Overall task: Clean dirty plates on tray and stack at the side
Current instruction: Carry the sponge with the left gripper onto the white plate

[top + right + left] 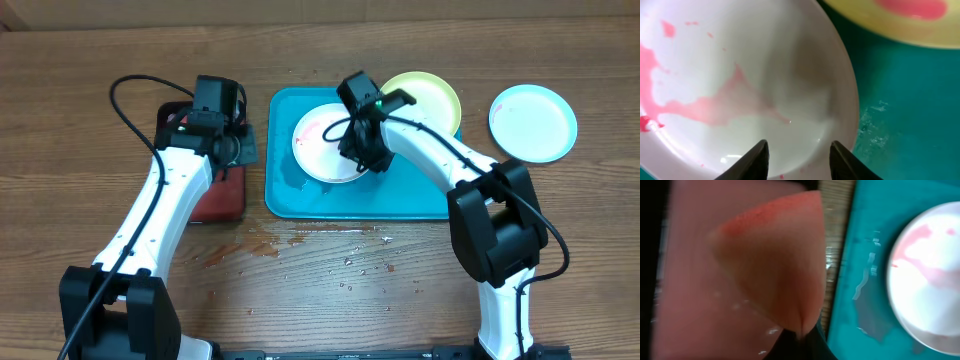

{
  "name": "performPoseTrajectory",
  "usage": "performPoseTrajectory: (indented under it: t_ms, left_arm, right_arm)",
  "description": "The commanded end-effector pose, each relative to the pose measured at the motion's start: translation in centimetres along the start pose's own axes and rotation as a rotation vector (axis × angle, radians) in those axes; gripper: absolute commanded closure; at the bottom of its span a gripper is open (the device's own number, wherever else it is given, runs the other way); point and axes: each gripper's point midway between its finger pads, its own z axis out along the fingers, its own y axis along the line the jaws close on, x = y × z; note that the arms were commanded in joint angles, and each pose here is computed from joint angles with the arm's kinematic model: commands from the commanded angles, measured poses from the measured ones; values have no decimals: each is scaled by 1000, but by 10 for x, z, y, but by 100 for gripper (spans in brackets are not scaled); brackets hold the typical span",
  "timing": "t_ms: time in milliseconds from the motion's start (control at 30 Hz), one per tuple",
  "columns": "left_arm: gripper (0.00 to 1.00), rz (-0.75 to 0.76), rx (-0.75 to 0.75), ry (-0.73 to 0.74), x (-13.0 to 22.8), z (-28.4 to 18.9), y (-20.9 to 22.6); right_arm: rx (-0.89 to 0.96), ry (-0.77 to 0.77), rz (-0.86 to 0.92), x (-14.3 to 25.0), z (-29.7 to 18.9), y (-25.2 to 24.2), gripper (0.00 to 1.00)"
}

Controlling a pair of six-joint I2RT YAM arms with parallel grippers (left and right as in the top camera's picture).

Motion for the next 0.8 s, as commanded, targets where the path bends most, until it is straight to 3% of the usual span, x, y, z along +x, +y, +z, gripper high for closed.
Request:
performPoseTrajectory:
  t_ms: [0,267,767]
  left_arm:
    - [95,-64,-104,-74,-22,-13,35]
    - [96,-13,-44,-47,-23,-11,45]
    - [96,19,-23,-42,-22,-10,41]
  right_arm:
    - [-39,-36,-23,-17,-28,7,56]
    - [46,13,21,-19,-31,-28,46]
    - [-25,59,43,-15,7,-18,48]
